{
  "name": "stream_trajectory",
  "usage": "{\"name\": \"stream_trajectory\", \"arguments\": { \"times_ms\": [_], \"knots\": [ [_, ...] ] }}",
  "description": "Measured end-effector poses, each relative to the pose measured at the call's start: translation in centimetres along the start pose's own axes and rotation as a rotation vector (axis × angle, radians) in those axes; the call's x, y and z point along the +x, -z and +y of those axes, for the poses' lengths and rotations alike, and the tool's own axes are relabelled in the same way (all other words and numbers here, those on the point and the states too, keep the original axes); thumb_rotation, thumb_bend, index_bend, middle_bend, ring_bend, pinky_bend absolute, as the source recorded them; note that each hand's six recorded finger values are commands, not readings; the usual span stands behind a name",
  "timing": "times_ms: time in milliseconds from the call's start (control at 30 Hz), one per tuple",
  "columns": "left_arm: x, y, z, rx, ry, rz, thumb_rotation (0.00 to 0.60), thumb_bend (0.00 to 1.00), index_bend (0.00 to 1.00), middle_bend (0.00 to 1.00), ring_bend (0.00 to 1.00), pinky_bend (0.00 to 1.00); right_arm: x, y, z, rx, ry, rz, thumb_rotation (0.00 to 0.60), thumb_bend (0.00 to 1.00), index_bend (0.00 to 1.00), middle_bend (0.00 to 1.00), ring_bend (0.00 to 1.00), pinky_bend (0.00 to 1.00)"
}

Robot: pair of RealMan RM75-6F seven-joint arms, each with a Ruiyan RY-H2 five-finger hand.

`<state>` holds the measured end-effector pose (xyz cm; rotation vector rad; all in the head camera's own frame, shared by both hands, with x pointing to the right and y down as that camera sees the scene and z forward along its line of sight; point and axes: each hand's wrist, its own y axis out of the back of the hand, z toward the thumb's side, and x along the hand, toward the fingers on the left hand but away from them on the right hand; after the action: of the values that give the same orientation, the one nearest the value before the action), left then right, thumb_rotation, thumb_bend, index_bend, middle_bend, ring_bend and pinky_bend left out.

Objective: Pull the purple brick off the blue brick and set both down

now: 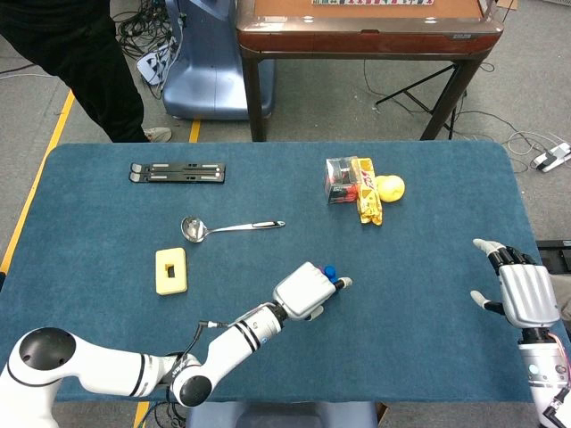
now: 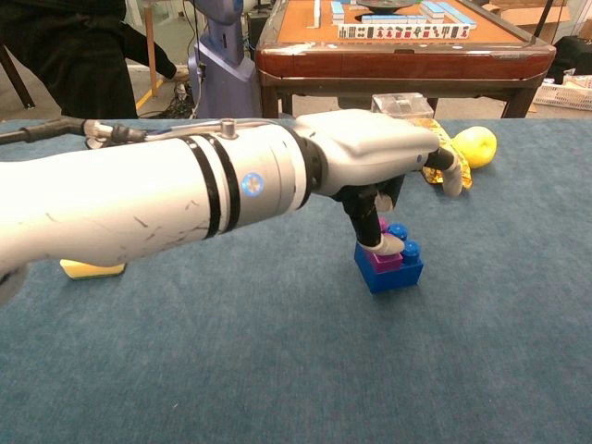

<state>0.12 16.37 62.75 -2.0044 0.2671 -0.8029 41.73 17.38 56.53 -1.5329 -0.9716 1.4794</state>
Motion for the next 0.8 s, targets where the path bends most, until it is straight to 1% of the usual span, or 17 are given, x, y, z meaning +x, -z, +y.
{"name": "stream_trajectory", "arguments": {
  "times_ms": [100,267,367,533,800],
  "knots": [
    [0.4,-0.2,-0.5,0.036,0.01,0.001,0.6,0.32,0.26,1.0,1.0,1.0,0.0,0.0,-0.1,-0.002,-0.002,-0.001,0.6,0.0,0.24,0.29,0.27,0.41],
    [1.0,-0.6,-1.3,0.046,0.03,0.001,0.6,0.32,0.27,1.0,1.0,1.0,-0.1,0.1,-0.4,-0.005,-0.008,-0.001,0.6,0.0,0.24,0.29,0.27,0.41],
    [1.3,-0.8,-1.8,0.074,0.038,0.0,0.6,0.32,0.28,1.0,1.0,1.0,-0.1,0.1,-0.5,-0.007,-0.011,0.0,0.6,0.0,0.24,0.29,0.27,0.41],
    [1.8,-0.3,-2.4,0.1,0.044,0.024,0.6,0.32,0.29,1.0,1.0,1.0,-0.1,0.1,-0.7,-0.009,-0.015,0.001,0.6,0.0,0.24,0.29,0.27,0.41],
    [2.3,0.4,-3.6,0.13,0.091,0.056,0.6,0.32,0.32,1.0,1.0,1.0,-0.1,0.2,-0.9,-0.011,-0.02,0.0,0.6,0.0,0.24,0.29,0.27,0.41]
  ]
}}
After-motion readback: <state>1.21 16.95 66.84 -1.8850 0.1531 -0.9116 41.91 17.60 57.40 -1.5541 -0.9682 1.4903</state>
